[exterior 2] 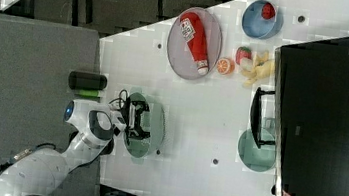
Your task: Drag strainer left to right.
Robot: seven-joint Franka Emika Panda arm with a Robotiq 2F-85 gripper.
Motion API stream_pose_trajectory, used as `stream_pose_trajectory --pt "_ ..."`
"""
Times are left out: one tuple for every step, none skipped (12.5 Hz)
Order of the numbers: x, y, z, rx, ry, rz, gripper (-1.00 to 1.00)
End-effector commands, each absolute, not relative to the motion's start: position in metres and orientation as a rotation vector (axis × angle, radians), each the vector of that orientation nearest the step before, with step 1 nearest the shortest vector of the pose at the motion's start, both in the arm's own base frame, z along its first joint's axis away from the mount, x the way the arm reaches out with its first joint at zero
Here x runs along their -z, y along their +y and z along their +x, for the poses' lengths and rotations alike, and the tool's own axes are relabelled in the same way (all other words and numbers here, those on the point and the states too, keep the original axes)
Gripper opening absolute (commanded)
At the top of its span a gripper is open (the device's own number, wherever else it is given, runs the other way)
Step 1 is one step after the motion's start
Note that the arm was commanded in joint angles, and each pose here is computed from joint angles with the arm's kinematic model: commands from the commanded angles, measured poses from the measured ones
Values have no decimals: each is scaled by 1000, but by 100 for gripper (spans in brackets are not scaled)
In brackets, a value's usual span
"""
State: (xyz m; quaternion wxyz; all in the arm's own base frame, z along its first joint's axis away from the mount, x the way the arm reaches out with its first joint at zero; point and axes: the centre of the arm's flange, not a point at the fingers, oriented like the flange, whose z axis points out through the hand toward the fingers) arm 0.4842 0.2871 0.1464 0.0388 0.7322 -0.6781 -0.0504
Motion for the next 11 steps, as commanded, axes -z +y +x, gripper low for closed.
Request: stream_pose_trajectory --pt "-164 278 496 85 -2144 2208 100" --pt "-165 271 499 78 -2154 2196 100" --pt "-166 264 501 72 -2164 2184 100" --pt "-166 257 502 67 -2172 2173 100" --pt "-166 250 502 66 -2173 2164 100" --pt "-166 244 502 64 -2179 2153 100" --pt "-166 238 501 62 -2184 2141 100" --pt "-166 231 501 59 -2188 2132 100" --pt "-165 225 500 60 -2179 2132 100" --pt "-164 218 498 61 -2164 2141 100" --pt "-164 211 498 61 -2161 2146 100"
